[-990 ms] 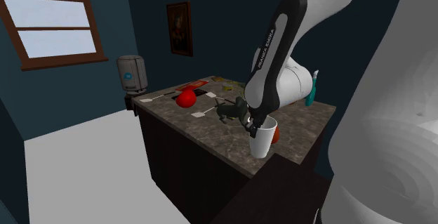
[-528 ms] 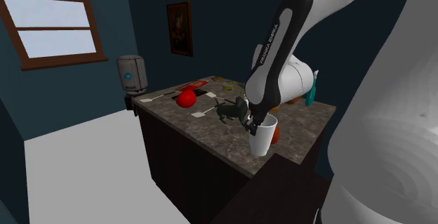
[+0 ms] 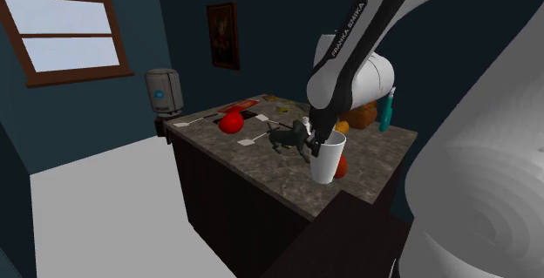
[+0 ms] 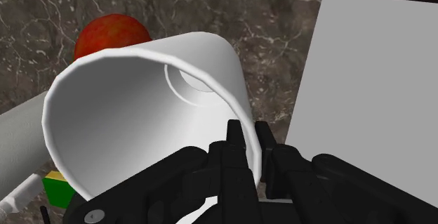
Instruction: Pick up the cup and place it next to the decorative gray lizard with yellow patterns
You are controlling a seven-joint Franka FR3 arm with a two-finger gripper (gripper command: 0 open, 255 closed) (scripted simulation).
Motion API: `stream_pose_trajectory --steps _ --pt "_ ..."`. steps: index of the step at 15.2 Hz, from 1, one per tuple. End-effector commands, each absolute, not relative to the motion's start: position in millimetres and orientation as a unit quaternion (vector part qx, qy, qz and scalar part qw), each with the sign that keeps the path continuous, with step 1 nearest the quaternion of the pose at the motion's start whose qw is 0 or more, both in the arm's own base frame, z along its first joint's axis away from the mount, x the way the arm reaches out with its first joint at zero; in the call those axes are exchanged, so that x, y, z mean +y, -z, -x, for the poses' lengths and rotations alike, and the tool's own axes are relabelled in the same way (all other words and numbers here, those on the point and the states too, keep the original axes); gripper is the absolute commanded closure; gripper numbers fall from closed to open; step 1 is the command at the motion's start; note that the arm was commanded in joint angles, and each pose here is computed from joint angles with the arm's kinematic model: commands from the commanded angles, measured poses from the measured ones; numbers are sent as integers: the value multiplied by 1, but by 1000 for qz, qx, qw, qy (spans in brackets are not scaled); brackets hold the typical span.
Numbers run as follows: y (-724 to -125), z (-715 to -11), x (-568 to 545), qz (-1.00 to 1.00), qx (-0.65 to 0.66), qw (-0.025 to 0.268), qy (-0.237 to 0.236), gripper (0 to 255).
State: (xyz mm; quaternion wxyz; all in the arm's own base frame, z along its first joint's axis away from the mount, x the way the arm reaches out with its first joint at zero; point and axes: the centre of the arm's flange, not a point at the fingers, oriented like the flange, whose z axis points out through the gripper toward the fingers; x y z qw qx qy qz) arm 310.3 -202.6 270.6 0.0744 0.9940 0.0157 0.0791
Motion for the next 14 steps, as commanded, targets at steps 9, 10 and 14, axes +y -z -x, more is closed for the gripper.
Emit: stream_pose_trajectory --steps 9,10,14 --pt "-324 -309 -203 -994 16 74 -79 255" --pt "-329 -309 -203 -994 16 74 -79 255" --pt "-350 -309 -203 -994 16 74 -79 255"
